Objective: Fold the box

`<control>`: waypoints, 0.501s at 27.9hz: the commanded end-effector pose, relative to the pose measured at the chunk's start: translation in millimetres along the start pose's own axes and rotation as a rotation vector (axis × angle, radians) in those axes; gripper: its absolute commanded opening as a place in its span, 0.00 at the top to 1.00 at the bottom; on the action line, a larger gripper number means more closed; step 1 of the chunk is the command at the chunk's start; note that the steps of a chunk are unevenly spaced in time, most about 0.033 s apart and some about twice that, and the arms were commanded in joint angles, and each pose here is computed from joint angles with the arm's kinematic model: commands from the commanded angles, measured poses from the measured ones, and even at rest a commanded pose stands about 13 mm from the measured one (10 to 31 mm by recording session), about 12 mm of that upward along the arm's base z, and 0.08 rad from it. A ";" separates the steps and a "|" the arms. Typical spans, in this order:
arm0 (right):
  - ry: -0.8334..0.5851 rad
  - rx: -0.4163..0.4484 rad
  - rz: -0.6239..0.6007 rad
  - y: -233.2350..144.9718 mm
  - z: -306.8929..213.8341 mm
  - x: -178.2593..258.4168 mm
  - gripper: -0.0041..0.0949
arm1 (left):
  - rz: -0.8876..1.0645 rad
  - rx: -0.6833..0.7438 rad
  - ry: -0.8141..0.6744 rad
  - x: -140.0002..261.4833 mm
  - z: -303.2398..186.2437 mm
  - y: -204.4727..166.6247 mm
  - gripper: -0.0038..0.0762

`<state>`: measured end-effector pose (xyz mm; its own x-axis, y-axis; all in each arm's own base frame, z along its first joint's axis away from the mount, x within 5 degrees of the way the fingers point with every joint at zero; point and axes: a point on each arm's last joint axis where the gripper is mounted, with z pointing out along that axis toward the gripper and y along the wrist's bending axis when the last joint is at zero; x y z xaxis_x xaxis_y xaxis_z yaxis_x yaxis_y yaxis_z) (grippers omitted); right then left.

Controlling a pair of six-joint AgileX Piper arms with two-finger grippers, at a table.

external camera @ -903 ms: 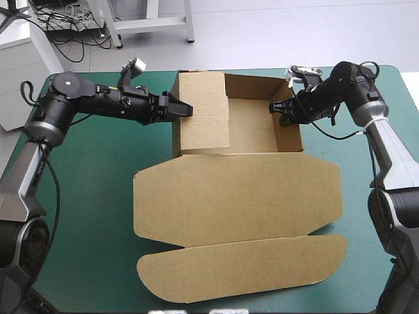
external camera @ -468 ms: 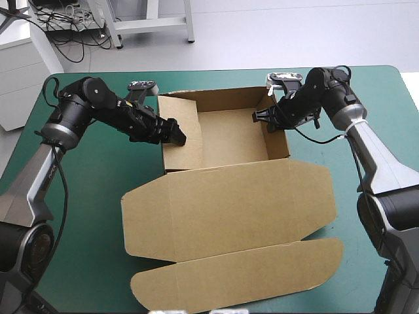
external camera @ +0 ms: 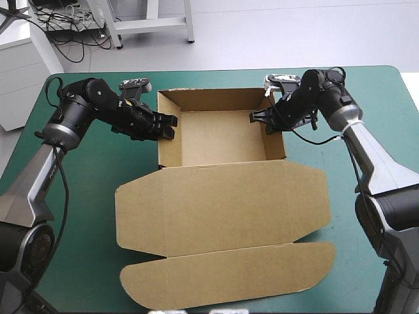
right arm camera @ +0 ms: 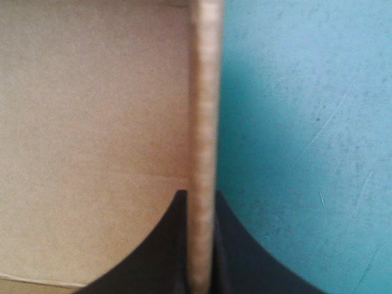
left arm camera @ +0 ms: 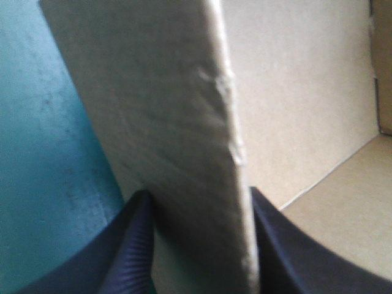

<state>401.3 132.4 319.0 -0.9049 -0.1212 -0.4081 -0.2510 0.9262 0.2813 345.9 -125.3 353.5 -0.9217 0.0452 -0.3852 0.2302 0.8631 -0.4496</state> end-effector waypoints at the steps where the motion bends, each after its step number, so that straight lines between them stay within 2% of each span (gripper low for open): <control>1: -0.105 -0.113 0.034 21.5 -34.4 -5.0 0.97 | 0.042 0.017 -0.083 0.5 -21.6 -22.0 0.85; 2: -0.102 -0.114 0.032 22.6 -34.1 -4.6 0.97 | 0.068 -0.009 -0.078 2.0 -19.7 -23.9 0.94; 3: -0.096 -0.116 0.028 24.3 -33.7 -3.8 0.97 | 0.098 -0.040 -0.079 2.9 -17.7 -25.8 0.96; 8: -0.070 -0.109 -0.008 35.5 -30.5 0.6 0.97 | 0.186 -0.194 -0.107 5.4 -11.1 -33.3 0.96; 14: -0.021 -0.096 -0.033 43.9 -30.1 7.4 0.97 | 0.140 -0.318 -0.118 3.5 -6.8 -25.4 0.96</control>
<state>391.7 153.4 317.4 -0.9160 -0.1376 -0.3767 -0.2500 0.9304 0.2681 339.1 -141.2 342.7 -0.9034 0.1345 -0.4072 0.1972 0.9735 -0.1161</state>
